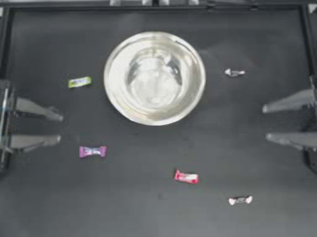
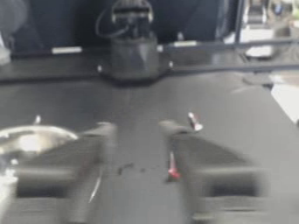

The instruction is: Put candies in bowl

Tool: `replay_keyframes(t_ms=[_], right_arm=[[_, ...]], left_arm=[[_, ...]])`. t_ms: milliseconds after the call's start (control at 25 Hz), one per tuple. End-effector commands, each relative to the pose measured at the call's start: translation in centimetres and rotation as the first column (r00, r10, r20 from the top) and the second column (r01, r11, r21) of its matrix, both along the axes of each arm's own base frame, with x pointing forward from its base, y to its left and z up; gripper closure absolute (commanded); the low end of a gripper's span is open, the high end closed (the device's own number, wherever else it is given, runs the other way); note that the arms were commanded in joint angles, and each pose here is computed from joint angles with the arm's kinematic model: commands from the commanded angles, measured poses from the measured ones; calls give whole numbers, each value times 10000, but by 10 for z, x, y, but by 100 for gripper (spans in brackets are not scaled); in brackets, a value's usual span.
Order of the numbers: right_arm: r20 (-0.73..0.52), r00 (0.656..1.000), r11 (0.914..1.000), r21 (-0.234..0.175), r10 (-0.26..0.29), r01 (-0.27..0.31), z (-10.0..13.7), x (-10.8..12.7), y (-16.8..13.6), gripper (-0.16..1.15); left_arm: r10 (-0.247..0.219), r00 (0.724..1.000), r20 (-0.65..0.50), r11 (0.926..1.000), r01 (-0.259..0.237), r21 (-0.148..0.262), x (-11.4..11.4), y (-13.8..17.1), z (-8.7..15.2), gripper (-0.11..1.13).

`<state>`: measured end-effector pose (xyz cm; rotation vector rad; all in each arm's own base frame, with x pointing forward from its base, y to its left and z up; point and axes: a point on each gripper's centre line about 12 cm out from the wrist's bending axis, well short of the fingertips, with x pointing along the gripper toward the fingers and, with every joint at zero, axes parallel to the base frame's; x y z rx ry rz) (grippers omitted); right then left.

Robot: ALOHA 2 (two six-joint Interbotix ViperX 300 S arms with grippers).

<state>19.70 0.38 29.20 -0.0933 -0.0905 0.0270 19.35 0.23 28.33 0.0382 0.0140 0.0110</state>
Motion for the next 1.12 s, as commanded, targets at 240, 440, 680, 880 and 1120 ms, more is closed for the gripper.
replay_keyframes(t_ms=[240,440,680,880,1120], right_arm=[[153,9999,10000,62,28,-29,5,1,1,-2],[152,9999,9998,182,-15,12,6,1,0,-2],[91,9999,9995,286,-106,104,4,1,-2,-2],[58,9996,9986,450,-266,263,3,1,-5,-2],[10,9996,9979,585,-290,289,0,1,-5,-2]], left_arm=[[1221,9780,-1692,9915,-1278,-231,1,24,10,0],[2617,8818,-3924,9566,-2911,-162,-7,56,9,-1],[3483,7325,-5849,9182,-3923,555,-11,85,-4,-1],[3751,6174,-6915,9050,-4055,1288,-6,109,-15,-1],[3785,5273,-7607,9004,-4002,1707,-1,133,-29,0]])
